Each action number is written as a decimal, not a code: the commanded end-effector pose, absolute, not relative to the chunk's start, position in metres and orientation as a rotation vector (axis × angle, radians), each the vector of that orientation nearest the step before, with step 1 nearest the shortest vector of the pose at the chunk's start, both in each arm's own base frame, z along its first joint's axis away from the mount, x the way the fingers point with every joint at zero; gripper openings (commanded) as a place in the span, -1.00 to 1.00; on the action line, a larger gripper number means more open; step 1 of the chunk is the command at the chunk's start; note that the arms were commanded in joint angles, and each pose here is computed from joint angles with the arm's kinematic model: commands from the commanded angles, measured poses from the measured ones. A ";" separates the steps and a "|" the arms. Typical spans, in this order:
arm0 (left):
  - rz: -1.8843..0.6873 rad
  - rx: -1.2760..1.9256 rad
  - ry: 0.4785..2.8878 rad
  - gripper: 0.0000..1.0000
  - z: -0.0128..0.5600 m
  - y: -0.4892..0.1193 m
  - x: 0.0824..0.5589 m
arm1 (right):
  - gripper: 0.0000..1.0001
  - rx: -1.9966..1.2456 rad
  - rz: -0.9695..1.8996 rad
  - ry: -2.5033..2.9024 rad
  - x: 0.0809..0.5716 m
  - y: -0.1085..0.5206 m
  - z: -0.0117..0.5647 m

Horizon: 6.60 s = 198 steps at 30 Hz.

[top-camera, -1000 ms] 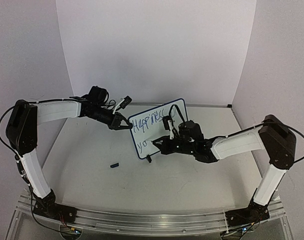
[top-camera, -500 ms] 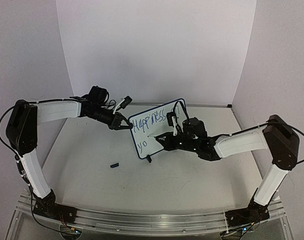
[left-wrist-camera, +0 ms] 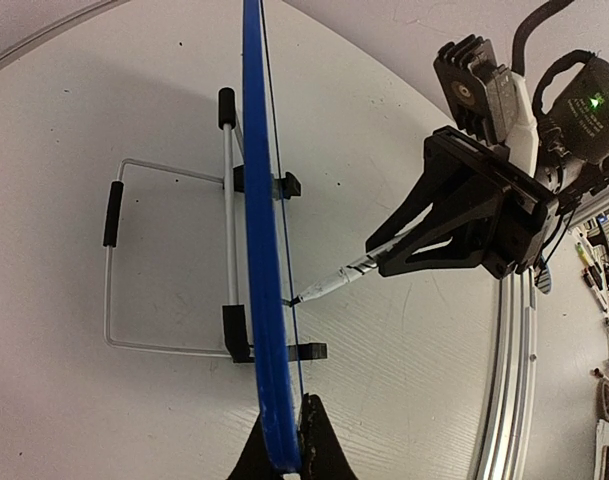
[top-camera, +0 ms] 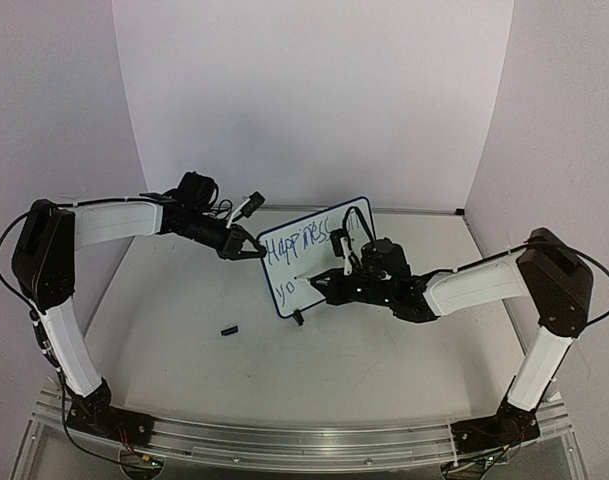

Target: Write a sentence on the whiteboard

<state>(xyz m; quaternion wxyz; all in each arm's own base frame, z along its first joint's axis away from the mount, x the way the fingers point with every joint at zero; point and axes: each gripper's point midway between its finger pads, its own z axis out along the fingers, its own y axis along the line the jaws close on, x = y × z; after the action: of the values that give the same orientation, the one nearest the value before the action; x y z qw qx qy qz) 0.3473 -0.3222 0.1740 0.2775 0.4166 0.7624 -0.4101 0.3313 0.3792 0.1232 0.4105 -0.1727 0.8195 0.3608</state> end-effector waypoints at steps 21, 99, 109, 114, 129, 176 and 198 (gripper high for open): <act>-1.011 1.178 2.149 -1.00 0.141 -0.319 0.338 | -1.00 -0.400 0.834 2.137 0.331 0.365 0.099; -1.007 1.183 2.145 -1.00 0.143 -0.319 0.337 | -1.00 -0.385 0.876 2.030 0.346 0.370 0.146; -1.005 1.183 2.144 -1.00 0.144 -0.319 0.337 | -1.00 -0.383 0.862 2.051 0.346 0.369 0.137; -1.004 1.183 2.144 -1.00 0.144 -0.319 0.337 | -1.00 -0.362 0.836 2.100 0.342 0.361 0.117; -1.003 1.186 2.143 -1.00 0.143 -0.319 0.336 | -1.00 -0.342 0.788 2.125 0.342 0.353 0.103; -1.001 1.185 2.142 -1.00 0.144 -0.319 0.336 | -1.00 -0.356 0.839 2.021 0.356 0.364 0.146; -0.998 1.186 2.142 -1.00 0.144 -0.319 0.337 | -1.00 -0.299 0.814 2.123 0.346 0.343 0.110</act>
<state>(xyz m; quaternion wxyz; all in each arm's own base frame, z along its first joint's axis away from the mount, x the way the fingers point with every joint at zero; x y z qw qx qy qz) 0.3470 -0.3230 0.1737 0.2778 0.4173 0.7628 -0.4084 0.3467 0.3504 0.1232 0.4210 -0.1295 0.8357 0.3281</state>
